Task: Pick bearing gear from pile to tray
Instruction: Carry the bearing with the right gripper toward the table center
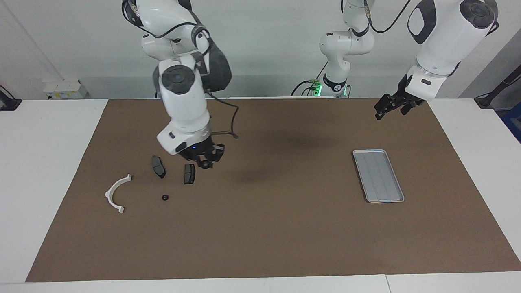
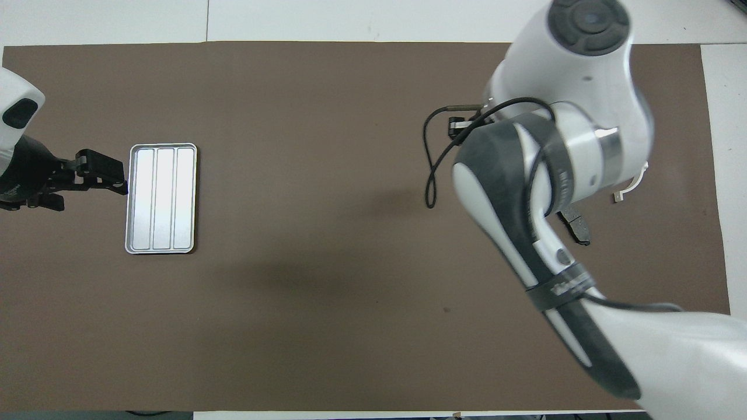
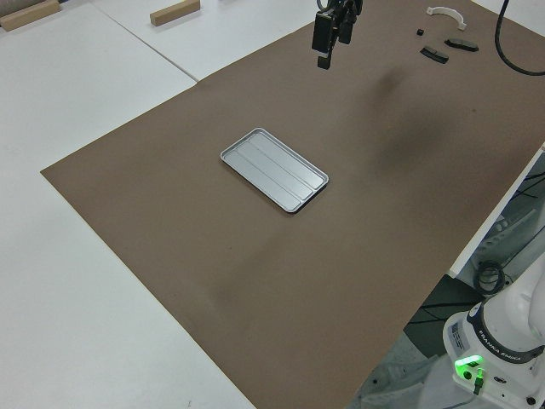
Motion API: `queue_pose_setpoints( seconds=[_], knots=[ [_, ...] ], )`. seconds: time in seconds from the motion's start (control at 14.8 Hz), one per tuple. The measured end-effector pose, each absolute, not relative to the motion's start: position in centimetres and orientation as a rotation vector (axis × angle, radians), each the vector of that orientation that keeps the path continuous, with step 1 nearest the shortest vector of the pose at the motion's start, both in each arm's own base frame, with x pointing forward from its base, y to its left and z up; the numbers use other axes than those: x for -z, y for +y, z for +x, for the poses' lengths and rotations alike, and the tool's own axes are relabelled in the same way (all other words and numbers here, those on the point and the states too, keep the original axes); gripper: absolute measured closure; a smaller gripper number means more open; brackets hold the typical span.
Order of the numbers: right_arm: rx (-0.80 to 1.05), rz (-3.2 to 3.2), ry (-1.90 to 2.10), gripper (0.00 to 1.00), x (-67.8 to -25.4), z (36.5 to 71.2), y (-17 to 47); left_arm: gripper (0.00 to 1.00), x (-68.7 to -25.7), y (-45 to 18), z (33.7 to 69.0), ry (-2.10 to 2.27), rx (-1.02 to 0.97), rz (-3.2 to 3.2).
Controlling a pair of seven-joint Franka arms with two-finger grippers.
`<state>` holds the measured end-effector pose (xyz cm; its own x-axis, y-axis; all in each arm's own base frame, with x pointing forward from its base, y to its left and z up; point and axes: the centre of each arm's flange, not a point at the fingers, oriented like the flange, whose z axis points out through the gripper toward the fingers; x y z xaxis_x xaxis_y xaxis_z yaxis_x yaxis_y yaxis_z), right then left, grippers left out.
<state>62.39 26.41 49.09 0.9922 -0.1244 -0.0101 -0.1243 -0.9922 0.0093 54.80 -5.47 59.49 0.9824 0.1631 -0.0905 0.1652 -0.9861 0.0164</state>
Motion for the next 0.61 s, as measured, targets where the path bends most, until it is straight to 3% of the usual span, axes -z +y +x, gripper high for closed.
queue_pose_setpoints(
  seconds=[0.27,0.61],
  knots=[
    [0.001,3.133,-0.235,0.65,-48.7,56.7,37.5,0.0,-59.5,-5.5,54.8,0.257,0.139,3.104],
    [-0.016,3.155,-0.245,0.65,-42.9,56.4,38.9,0.0,-59.5,-5.5,54.8,0.257,0.139,3.104]
  ],
)
